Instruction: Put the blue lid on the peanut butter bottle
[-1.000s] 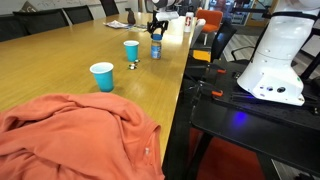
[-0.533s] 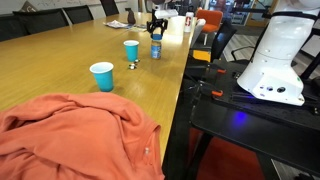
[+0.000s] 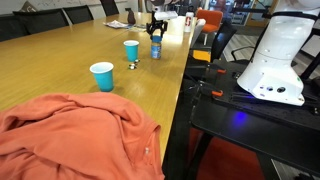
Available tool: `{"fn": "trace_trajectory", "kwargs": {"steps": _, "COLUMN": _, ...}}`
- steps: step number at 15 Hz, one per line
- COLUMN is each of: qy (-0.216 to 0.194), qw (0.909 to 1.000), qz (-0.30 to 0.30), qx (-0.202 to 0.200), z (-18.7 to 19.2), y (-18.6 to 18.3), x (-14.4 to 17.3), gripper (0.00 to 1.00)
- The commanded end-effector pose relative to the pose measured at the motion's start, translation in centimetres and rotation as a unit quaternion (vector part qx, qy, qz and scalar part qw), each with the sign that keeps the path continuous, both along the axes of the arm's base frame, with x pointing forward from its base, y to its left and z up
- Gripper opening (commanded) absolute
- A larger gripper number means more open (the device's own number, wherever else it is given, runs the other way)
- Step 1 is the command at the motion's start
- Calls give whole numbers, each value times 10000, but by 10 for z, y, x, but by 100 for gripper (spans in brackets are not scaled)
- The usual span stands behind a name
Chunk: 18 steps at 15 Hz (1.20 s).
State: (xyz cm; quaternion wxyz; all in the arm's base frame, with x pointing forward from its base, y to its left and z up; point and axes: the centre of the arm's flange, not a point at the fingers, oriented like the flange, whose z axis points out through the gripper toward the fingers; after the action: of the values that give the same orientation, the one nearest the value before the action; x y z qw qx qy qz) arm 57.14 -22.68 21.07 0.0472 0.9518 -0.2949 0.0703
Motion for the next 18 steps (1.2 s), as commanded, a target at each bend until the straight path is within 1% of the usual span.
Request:
{"fn": "trace_trajectory", "kwargs": {"steps": 1, "qy": 9, "qw": 10000, "qz": -95, "qx": 21, "z": -1, "y": -4, "x": 6, "gripper": 55}}
{"fn": "trace_trajectory", "kwargs": {"steps": 12, "qy": 89, "qw": 9999, "qz": -127, "qx": -47, "z": -13, "y": -7, "x": 10, "gripper": 55}}
{"fn": "trace_trajectory", "kwargs": {"steps": 13, "qy": 90, "qw": 9998, "qz": -143, "qx": -43, "z": -13, "y": -7, "x": 9, "gripper": 95}}
{"fn": "trace_trajectory", "kwargs": {"steps": 15, "qy": 101, "qw": 9999, "qz": -135, "qx": -10, "z": -9, "y": -7, "x": 8, "gripper": 100}}
{"fn": "trace_trajectory", "kwargs": {"steps": 18, "qy": 5, "qw": 9999, "qz": -110, "qx": 57, "z": 7, "y": -6, "x": 4, "gripper": 100}}
